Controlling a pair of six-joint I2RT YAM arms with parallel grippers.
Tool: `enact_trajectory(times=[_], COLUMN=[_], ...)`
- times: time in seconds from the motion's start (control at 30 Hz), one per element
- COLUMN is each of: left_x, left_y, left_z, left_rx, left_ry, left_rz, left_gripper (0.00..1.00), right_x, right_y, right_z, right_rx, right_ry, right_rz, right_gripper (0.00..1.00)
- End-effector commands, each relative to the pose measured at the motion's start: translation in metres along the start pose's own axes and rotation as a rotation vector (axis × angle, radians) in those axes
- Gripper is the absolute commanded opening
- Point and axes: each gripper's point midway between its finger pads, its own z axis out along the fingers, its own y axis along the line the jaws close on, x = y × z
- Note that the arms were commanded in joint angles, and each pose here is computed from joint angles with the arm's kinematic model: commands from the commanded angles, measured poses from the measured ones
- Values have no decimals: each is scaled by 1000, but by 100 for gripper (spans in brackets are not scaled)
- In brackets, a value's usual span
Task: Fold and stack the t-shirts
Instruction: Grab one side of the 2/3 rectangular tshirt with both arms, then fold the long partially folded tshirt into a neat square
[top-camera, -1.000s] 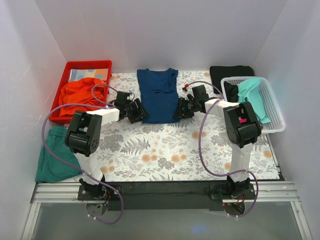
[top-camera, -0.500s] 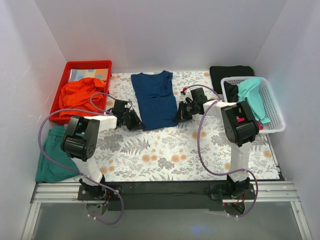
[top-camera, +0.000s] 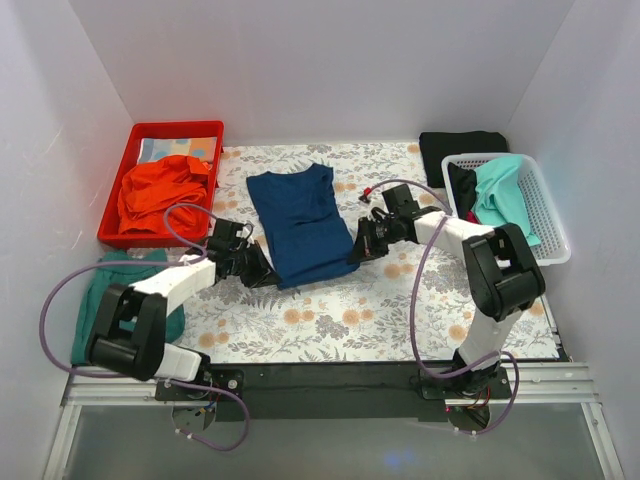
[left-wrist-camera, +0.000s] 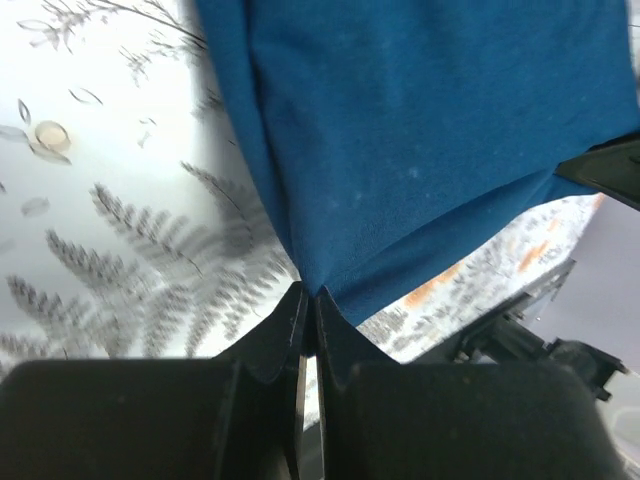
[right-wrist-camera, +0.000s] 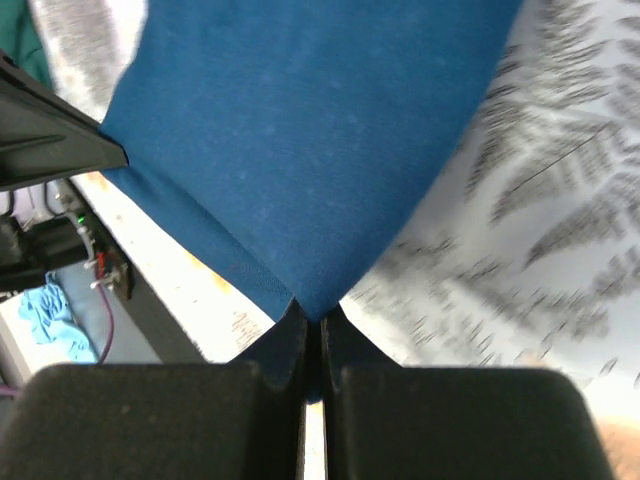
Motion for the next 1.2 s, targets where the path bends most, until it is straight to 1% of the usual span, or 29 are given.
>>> enact_trajectory(times=[0.0,0.03,0.17,0.3,0.37,0.47,0.6,0.73,0.93,1.03,1.1,1.17], left_x=[18,17,24,32,36,48,63,63,42,18,-5,-20], left_y=[-1,-6,-7,-5,-7,3,13,14,-4,-13,-25,-30], left_z=[-30,-38,-54,-70,-78,-83,-84,-89,-92,-93,-97,-92], left_rx=[-19,-5,-22,-41,-31,-53,-72,-113,-107,-115,-105,-119], left_ry=[12,-8,-25,-33,-51,-43,-17,-10,-38,-108,-177,-202], left_rz=[-13,-8,-26,-59,-64,-106,-145,-172,-195,-185,-166,-167], left_gripper=[0,0,0,0,0,0,0,0,0,0,0,0], right_x=[5,11,32,51,63,83,97,95,69,48,30,18], right_y=[27,30,42,61,64,55,51,57,72,82,88,88], right_z=[-31,-35,-45,-54,-55,-49,-46,-49,-50,-52,-52,-48], right_rx=[-6,-4,-9,-20,-23,-18,-10,-13,-27,-29,-24,-16], right_ry=[-25,-11,24,41,66,127,165,171,143,107,77,70], right_rz=[-50,-43,-38,-66,-50,4,33,34,3,-27,-55,-61], right_gripper=[1,1,1,1,1,1,1,1,1,1,1,1])
